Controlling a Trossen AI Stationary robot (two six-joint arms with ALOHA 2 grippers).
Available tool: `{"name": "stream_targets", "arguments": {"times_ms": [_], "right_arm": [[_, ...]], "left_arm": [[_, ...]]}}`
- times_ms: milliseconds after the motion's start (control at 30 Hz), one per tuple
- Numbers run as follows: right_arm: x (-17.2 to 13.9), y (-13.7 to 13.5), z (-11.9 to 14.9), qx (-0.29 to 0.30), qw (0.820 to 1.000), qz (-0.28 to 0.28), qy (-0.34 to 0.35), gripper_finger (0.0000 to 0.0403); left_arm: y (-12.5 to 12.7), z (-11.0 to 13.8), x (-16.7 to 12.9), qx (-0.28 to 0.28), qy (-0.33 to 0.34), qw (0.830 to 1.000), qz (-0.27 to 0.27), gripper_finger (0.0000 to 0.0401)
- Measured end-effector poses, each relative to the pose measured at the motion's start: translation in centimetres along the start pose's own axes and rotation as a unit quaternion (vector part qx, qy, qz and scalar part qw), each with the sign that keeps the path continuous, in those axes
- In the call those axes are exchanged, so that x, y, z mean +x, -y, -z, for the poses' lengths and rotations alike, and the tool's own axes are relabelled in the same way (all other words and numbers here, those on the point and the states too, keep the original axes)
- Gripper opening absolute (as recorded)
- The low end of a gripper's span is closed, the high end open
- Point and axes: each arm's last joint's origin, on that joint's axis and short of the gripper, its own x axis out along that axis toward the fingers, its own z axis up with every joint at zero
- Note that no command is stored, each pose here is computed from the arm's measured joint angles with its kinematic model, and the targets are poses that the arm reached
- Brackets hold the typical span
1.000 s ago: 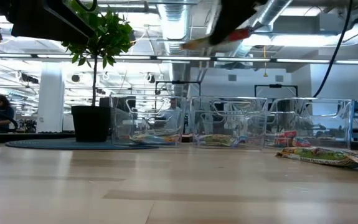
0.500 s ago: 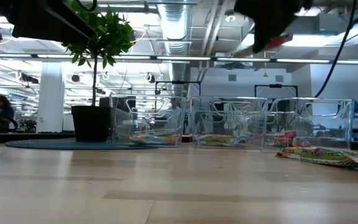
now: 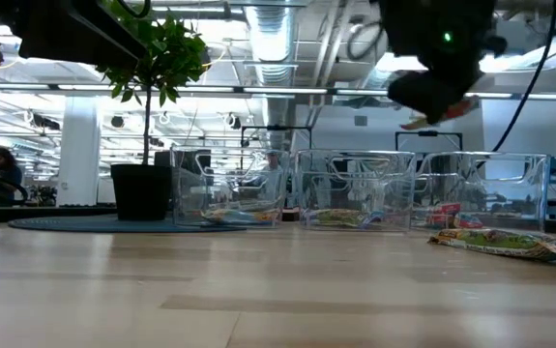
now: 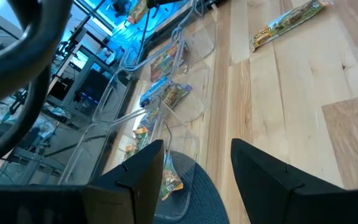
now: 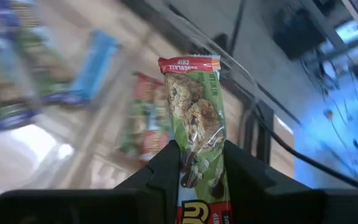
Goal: Pick and place Granola Bars by type
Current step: Put the red granola bar into the right transparent bin
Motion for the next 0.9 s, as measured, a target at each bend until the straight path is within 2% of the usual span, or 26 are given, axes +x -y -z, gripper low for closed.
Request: {"name": "stream_targets", "arguments": {"times_ms": [167,500,900], "right_arm": [[2.4,2.3,1.3,0.049,0.999,0.010,-0.016,0.0092],[5.6,5.0,3.1,0.107,0.988,-0.106,0.021,0.0092],[10.2,6.1,2.9,0.136,0.983,-0.126,-0.012,0.0092]], "left_arm": [[0.0,0.0,0.0,0.000,0.000,1.000,0.000,0.0182],[0.0,0.0,0.0,0.000,0.001,1.000,-0.004,0.0183],[-0.1,0.0,0.0,-0.001,0.003,1.000,-0.019,0.0183]]}}
